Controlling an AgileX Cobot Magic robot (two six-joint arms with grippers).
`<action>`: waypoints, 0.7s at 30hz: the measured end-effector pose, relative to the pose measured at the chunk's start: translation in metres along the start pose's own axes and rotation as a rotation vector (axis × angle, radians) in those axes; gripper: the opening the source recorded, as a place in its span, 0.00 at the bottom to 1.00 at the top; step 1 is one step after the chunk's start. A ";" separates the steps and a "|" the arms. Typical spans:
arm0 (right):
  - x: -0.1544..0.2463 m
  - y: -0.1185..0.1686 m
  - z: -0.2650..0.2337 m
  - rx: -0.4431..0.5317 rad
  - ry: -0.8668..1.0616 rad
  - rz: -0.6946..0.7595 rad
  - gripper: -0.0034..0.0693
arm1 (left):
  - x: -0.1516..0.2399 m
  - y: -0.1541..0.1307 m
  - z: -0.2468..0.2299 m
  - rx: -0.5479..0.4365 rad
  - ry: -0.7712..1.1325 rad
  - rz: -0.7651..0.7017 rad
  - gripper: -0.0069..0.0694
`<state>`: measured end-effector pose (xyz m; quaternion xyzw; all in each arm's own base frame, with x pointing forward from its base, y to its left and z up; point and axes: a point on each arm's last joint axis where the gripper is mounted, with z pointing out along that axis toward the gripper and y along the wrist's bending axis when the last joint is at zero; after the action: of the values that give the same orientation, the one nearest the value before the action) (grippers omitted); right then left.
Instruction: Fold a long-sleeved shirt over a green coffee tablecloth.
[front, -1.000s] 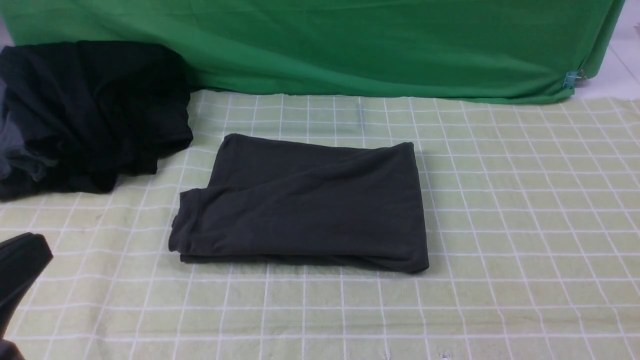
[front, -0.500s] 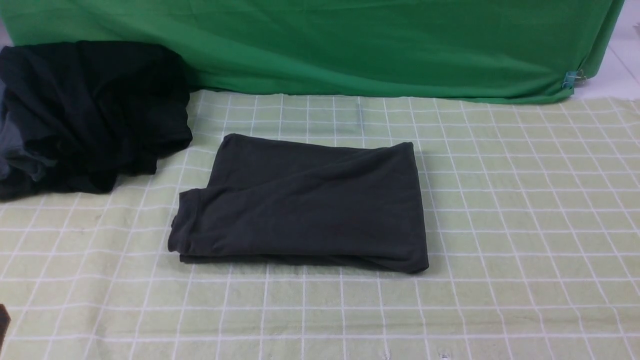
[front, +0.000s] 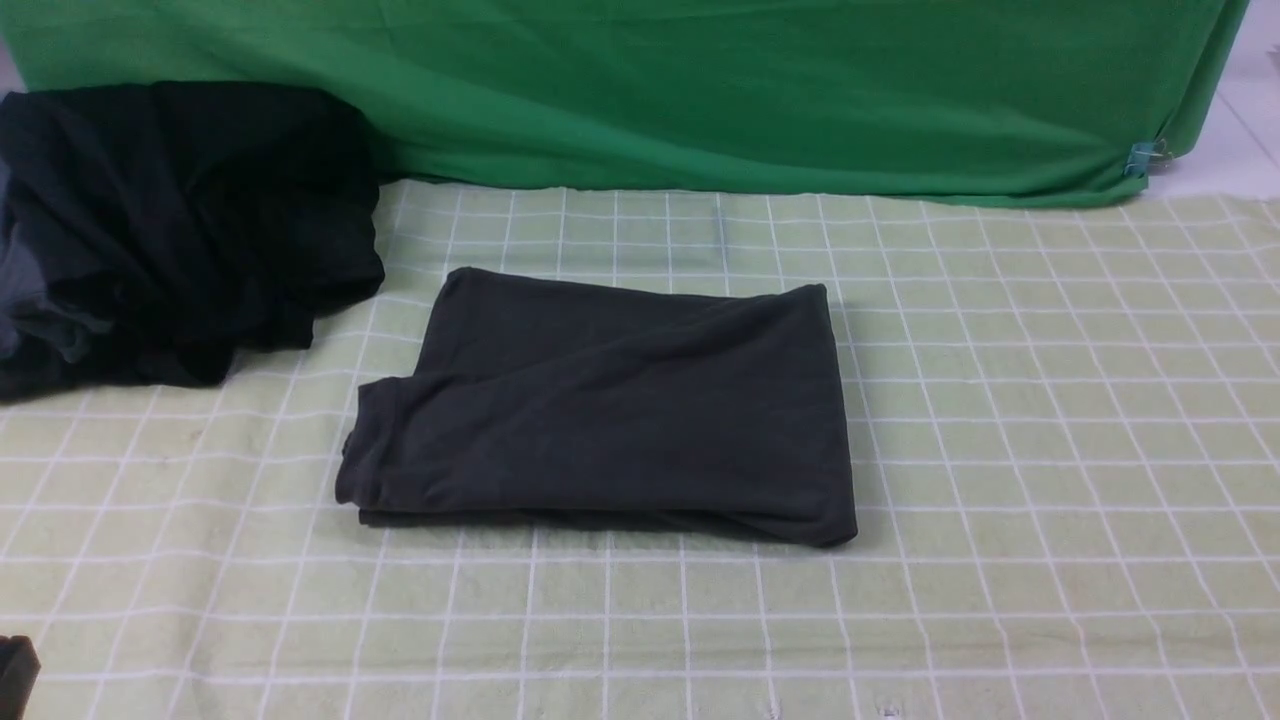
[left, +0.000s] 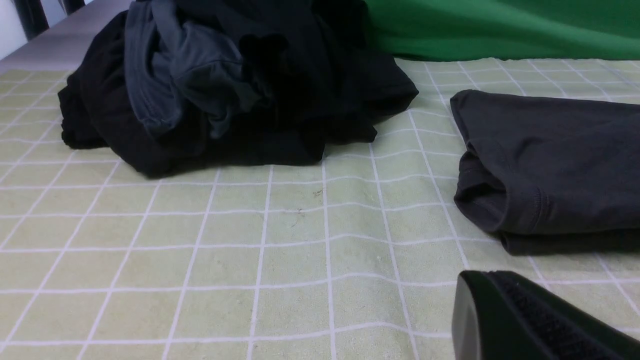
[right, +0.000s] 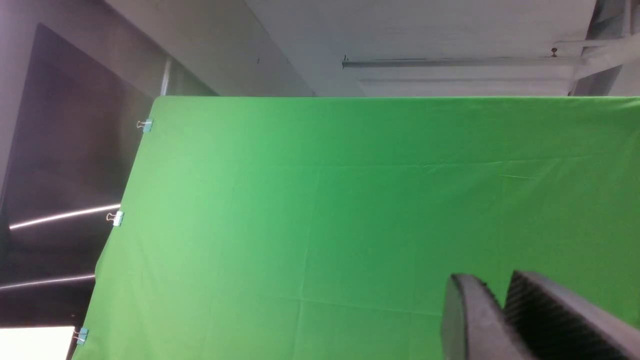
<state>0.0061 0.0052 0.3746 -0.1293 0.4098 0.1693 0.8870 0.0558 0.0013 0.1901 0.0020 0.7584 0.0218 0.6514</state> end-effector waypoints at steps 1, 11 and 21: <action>0.000 0.000 0.000 0.000 0.000 0.000 0.20 | 0.000 0.000 0.000 0.000 0.000 0.000 0.09; 0.000 0.000 0.000 0.000 0.000 -0.001 0.22 | 0.000 0.000 0.000 0.000 0.002 0.000 0.09; 0.019 -0.001 -0.004 0.073 0.180 -0.060 0.25 | 0.000 0.000 0.000 0.000 0.002 0.000 0.09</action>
<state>0.0153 0.0065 0.3580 -0.1238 0.4895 0.1151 0.8555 0.0558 0.0013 0.1899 0.0020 0.7591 0.0218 0.6506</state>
